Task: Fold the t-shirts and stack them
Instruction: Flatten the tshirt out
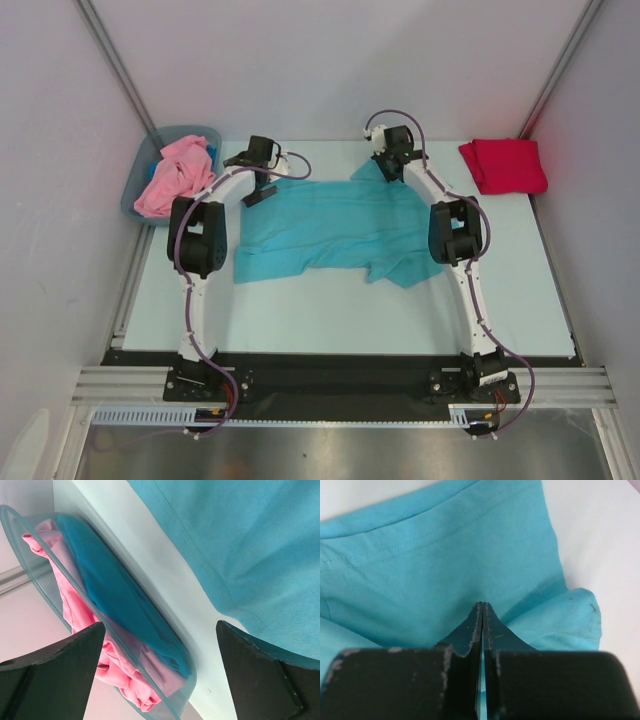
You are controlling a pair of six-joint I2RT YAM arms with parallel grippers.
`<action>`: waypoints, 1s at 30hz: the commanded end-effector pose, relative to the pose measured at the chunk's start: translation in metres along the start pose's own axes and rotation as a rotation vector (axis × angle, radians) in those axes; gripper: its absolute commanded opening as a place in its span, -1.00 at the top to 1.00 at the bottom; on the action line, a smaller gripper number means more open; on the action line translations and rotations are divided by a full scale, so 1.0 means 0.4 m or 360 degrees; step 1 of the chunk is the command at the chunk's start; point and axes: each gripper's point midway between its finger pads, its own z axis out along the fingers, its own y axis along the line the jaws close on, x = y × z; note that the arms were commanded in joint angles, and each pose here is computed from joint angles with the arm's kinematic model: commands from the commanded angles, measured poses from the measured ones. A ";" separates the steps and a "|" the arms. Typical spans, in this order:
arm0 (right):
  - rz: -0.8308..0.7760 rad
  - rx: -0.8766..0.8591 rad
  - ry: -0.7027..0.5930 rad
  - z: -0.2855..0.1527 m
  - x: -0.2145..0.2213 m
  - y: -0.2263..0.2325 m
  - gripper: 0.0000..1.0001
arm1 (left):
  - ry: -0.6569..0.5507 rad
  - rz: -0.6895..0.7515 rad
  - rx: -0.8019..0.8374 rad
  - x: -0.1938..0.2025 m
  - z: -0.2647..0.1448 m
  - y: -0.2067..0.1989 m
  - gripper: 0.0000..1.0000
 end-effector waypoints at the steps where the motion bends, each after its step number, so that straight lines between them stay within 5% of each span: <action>1: -0.0031 0.0011 -0.0062 0.021 -0.024 0.004 1.00 | -0.0070 -0.0064 -0.0097 -0.024 -0.066 0.068 -0.99; 10: -0.0132 0.0153 -0.0009 0.064 0.021 -0.032 1.00 | -0.0072 -0.0062 -0.0089 -0.027 -0.066 0.063 -1.00; 30: -0.0248 0.0552 0.0255 0.102 0.237 -0.313 1.00 | -0.0084 -0.0024 -0.0080 -0.031 -0.103 0.056 -1.00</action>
